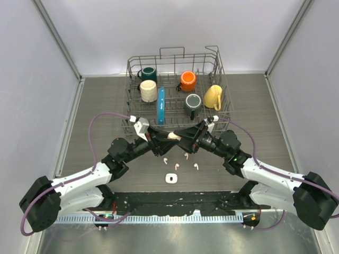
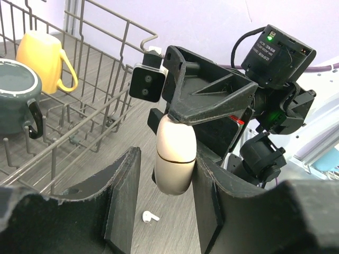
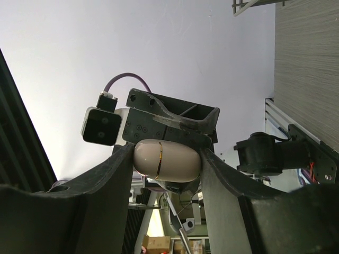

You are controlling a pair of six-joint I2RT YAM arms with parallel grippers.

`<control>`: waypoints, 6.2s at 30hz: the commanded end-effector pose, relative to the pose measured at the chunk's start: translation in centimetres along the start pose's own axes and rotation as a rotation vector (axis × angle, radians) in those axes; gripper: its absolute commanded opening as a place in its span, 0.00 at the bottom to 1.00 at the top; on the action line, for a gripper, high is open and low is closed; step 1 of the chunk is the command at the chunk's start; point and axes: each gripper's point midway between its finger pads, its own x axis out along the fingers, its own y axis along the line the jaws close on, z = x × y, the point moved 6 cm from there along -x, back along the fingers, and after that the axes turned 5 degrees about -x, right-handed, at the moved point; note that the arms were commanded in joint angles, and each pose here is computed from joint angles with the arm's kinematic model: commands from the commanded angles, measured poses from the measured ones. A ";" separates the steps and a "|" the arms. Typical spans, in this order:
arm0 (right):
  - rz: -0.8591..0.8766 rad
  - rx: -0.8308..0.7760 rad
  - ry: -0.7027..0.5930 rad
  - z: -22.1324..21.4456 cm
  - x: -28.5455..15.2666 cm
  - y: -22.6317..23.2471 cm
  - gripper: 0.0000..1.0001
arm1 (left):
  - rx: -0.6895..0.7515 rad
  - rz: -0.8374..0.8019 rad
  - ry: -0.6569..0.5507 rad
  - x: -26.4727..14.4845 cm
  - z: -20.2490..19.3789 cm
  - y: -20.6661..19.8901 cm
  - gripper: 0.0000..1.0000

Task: Insert the wireless bluetooth earbuds into the charging case
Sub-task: Pick up the charging case at the center of the board, then open the charging case.

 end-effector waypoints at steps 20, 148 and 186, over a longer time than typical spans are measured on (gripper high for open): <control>0.115 0.010 -0.001 -0.2 -0.3 1.7 0.11 | 0.020 -0.069 -0.071 1.5 1.7 -1.0 0.42; -0.223 -0.766 0.136 -2.3 0.1 3.4 0.63 | 0.350 -0.138 -0.175 -3.0 2.1 -2.8 0.00; -0.060 -0.609 0.089 -2.1 0.7 4.6 0.63 | 0.309 -0.175 -0.147 -3.3 0.7 -2.8 0.00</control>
